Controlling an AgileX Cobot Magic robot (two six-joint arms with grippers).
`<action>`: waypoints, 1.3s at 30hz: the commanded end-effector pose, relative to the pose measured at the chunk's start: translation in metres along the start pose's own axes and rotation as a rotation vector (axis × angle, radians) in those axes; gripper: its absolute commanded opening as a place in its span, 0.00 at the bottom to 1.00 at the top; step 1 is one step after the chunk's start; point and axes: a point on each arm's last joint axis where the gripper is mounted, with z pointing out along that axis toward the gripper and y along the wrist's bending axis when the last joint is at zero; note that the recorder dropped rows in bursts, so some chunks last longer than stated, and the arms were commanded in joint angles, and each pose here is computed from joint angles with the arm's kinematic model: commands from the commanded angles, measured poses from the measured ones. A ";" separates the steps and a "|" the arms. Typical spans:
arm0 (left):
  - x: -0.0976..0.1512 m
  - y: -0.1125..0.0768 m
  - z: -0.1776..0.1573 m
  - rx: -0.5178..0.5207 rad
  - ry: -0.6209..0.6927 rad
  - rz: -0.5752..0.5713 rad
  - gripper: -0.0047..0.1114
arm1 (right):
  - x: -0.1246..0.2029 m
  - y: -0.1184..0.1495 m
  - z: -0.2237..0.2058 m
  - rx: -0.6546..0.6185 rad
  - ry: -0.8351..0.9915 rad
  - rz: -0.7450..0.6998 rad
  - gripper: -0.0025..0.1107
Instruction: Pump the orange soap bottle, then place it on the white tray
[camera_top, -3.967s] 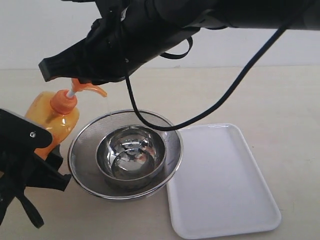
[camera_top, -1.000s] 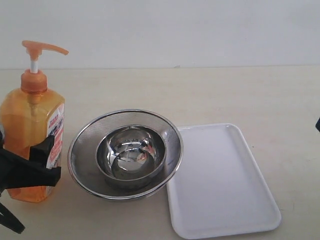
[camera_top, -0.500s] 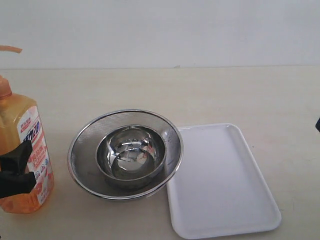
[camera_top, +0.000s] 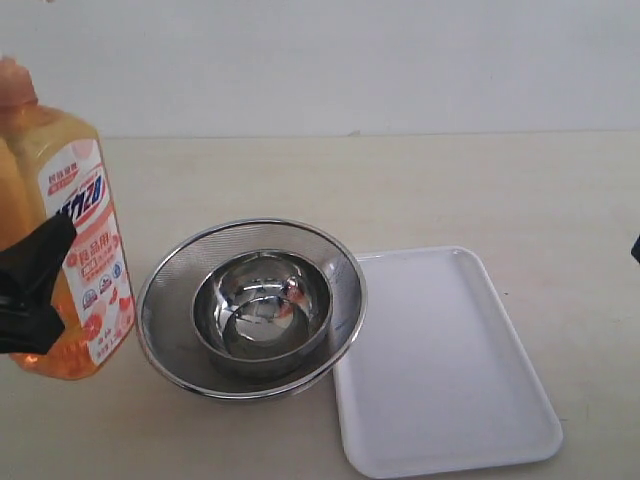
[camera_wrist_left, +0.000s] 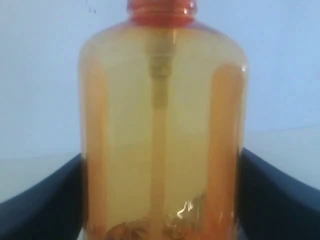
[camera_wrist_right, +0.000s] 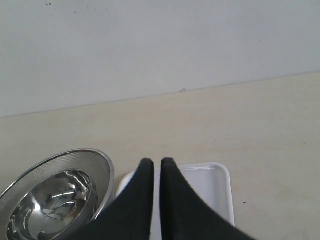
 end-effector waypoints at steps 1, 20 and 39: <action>-0.043 -0.020 0.009 0.108 -0.250 0.004 0.08 | 0.001 -0.001 -0.001 0.002 -0.005 -0.005 0.03; -0.099 -0.095 0.062 0.437 -0.333 -0.087 0.08 | 0.001 -0.001 -0.001 -0.001 -0.005 -0.007 0.03; -0.018 -0.207 0.132 0.711 -0.235 -0.162 0.08 | 0.001 -0.001 -0.001 -0.001 -0.005 -0.007 0.03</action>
